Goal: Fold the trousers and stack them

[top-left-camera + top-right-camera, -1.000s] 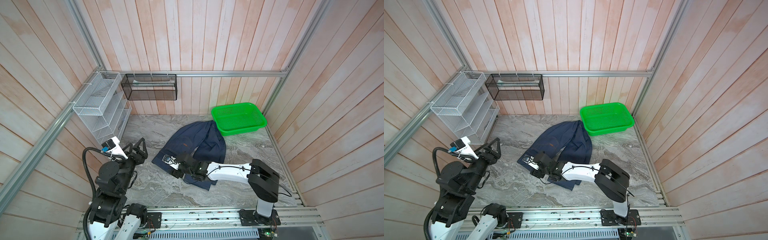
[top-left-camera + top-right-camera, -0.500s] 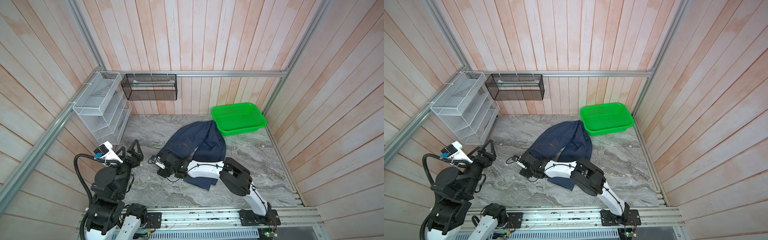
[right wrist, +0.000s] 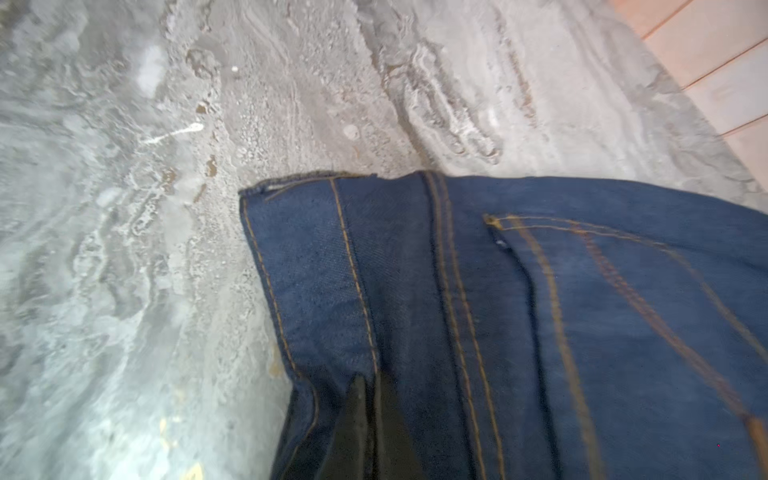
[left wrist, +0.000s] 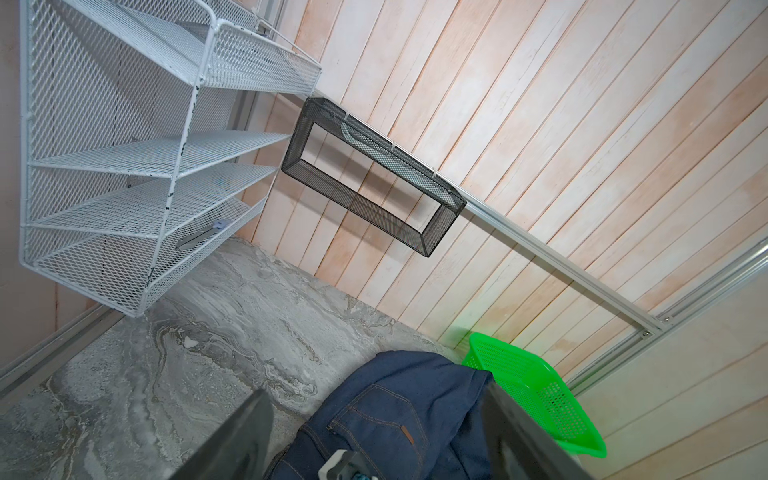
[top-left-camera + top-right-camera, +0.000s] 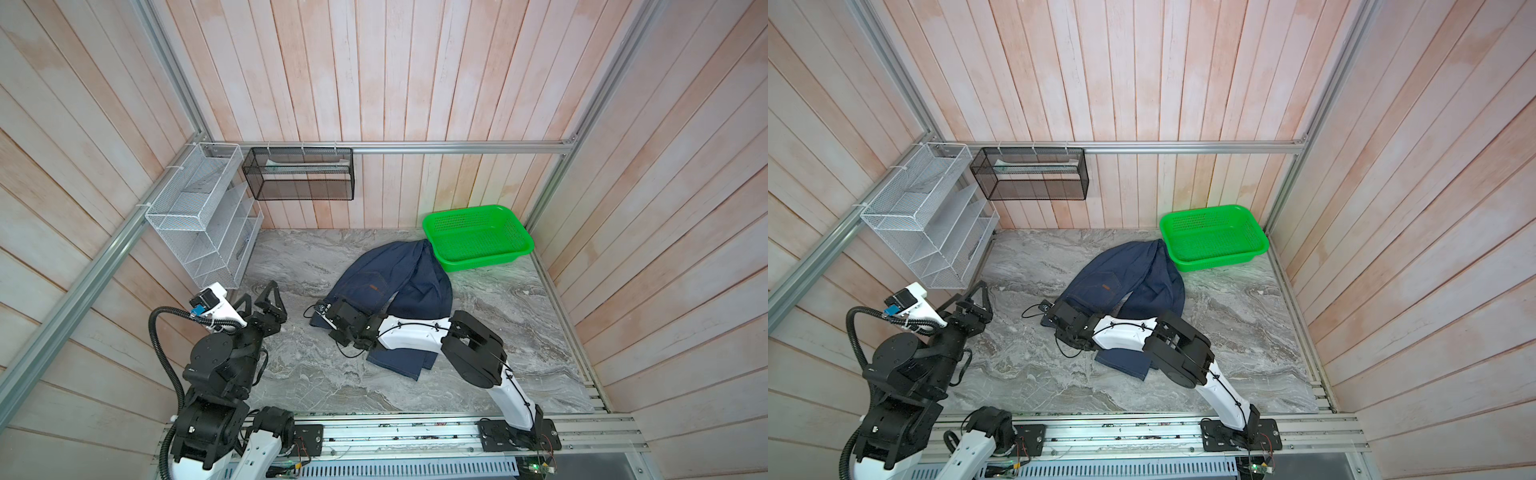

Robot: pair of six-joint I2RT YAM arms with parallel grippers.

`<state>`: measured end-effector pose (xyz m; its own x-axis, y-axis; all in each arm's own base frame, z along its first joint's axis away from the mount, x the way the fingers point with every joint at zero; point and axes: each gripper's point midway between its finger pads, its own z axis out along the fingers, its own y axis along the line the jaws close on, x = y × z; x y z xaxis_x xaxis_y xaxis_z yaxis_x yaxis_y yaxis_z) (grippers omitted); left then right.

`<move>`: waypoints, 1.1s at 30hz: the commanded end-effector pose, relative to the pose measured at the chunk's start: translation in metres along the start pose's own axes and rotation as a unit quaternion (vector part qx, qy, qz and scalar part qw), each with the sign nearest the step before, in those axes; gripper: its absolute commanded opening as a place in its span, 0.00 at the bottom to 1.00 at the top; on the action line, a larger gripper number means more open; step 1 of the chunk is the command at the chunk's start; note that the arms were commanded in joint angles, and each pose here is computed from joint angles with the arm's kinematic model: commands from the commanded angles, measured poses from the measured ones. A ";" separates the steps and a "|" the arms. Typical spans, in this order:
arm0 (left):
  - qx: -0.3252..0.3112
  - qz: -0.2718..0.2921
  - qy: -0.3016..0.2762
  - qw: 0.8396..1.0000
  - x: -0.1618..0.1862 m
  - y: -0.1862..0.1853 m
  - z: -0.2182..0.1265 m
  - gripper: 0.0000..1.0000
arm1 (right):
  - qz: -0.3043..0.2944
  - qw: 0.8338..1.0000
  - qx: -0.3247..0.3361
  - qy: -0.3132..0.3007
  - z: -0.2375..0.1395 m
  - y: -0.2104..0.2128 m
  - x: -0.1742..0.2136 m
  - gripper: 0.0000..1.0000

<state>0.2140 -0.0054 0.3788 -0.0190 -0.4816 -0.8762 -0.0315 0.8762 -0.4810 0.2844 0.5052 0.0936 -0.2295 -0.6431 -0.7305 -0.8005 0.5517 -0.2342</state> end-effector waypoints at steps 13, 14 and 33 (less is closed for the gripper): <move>0.159 0.017 0.157 0.975 0.070 -0.059 0.043 0.80 | 0.305 0.898 0.148 -0.282 -0.323 -0.235 -0.097 0.00; 0.179 0.012 0.186 0.966 0.086 -0.064 0.046 0.80 | 0.324 0.888 0.161 -0.284 -0.335 -0.249 -0.089 0.00; 0.276 0.032 0.411 0.868 0.285 -0.124 0.028 0.82 | 0.530 0.768 0.335 -0.127 -0.334 -0.380 0.148 0.00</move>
<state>0.2386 -0.2405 0.1922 -0.7163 -0.0814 -0.6931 0.4683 0.6802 -0.5639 0.3699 0.0359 0.3139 -0.3330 0.3977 -0.8549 0.1934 0.9162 0.3509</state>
